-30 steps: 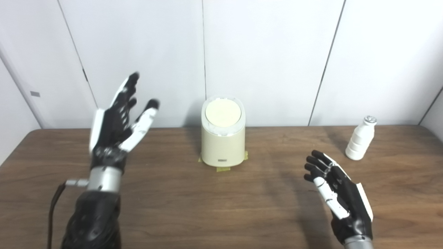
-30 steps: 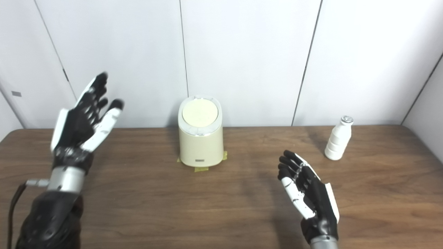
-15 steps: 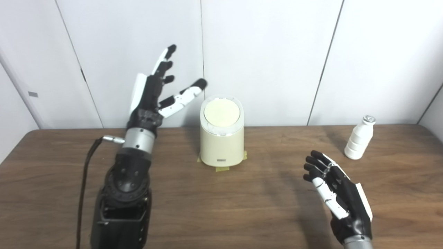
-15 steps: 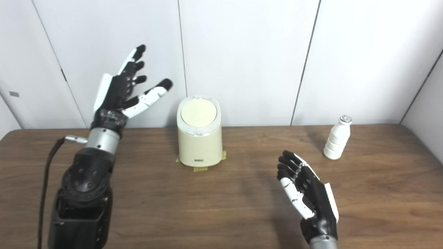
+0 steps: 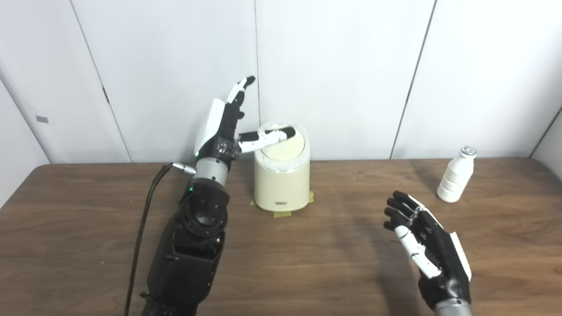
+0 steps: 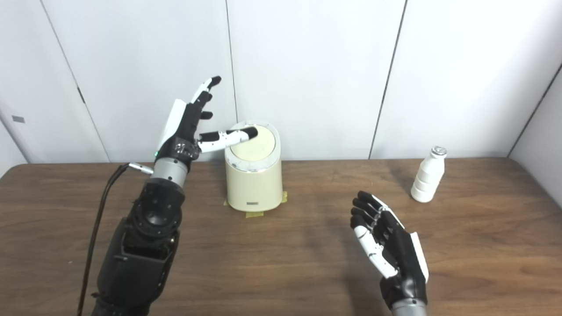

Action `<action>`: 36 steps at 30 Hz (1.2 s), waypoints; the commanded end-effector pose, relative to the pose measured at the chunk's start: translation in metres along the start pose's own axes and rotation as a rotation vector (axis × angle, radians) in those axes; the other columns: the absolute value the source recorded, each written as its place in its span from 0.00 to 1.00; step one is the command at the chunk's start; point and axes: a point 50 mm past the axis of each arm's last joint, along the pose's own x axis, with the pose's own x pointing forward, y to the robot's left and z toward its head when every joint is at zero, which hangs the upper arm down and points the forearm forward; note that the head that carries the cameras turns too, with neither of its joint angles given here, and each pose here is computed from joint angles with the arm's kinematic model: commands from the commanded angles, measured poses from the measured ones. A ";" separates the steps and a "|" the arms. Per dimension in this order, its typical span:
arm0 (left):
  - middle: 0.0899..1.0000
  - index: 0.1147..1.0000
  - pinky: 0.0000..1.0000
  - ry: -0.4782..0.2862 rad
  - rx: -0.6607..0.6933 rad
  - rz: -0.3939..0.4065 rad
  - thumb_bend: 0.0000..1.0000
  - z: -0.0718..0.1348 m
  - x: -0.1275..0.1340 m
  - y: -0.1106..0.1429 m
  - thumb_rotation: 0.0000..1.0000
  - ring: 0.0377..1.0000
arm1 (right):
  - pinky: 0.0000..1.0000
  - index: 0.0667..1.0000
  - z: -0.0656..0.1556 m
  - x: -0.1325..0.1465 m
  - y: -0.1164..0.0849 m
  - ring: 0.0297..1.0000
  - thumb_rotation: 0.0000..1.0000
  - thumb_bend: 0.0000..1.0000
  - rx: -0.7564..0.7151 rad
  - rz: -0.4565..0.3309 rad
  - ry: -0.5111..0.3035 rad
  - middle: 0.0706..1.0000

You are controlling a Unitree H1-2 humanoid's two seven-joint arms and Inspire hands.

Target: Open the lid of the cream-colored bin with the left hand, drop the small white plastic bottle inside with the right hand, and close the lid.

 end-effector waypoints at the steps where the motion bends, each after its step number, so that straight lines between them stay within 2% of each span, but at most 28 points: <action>1: 1.00 0.98 0.82 -0.079 0.043 0.065 0.91 0.018 0.012 0.012 0.29 0.94 | 0.72 0.76 0.008 0.004 0.004 0.79 0.42 0.20 0.007 0.004 -0.066 0.78; 6: 1.00 0.98 0.81 -0.042 0.101 0.073 0.91 0.005 0.018 0.011 0.24 0.95 | 0.72 0.77 0.007 0.005 0.005 0.79 0.41 0.19 0.010 0.007 -0.074 0.78; 10: 1.00 0.98 0.80 -0.016 0.129 0.081 0.88 -0.005 0.022 0.013 0.25 0.95 | 0.72 0.77 0.007 0.006 0.007 0.79 0.41 0.19 0.010 0.007 -0.075 0.78; 15: 1.00 0.98 0.77 0.037 0.159 0.103 0.81 -0.012 0.027 0.014 0.36 0.94 | 0.72 0.77 0.007 0.006 0.006 0.79 0.40 0.19 0.016 0.005 -0.076 0.78; 19: 1.00 0.99 0.80 0.049 0.169 0.115 0.80 -0.014 0.031 0.014 0.37 0.97 | 0.71 0.77 0.007 0.005 0.006 0.78 0.39 0.19 0.016 0.008 -0.071 0.78; 25: 1.00 0.99 0.80 0.060 0.168 0.108 0.83 -0.014 0.037 0.010 0.40 0.98 | 0.72 0.77 0.008 0.004 0.007 0.79 0.39 0.20 0.024 0.006 -0.069 0.79; 28: 1.00 0.99 0.82 0.066 0.178 0.099 0.85 -0.012 0.040 0.007 0.47 0.98 | 0.72 0.77 0.008 0.004 0.008 0.79 0.38 0.19 0.022 0.006 -0.070 0.79; 29: 1.00 0.99 0.86 0.067 0.186 0.095 0.86 -0.011 0.042 0.006 0.53 0.99 | 0.72 0.77 0.008 0.004 0.008 0.79 0.38 0.19 0.020 0.006 -0.070 0.79; 30: 1.00 0.99 0.87 0.067 0.192 0.092 0.87 -0.010 0.043 0.005 0.55 0.99 | 0.72 0.77 0.008 0.004 0.008 0.79 0.38 0.19 0.018 0.006 -0.070 0.79; 36: 1.00 0.99 0.92 0.078 0.182 0.072 0.88 -0.006 0.049 -0.001 0.48 1.00 | 0.72 0.77 0.008 0.004 0.009 0.79 0.38 0.19 0.013 0.004 -0.065 0.79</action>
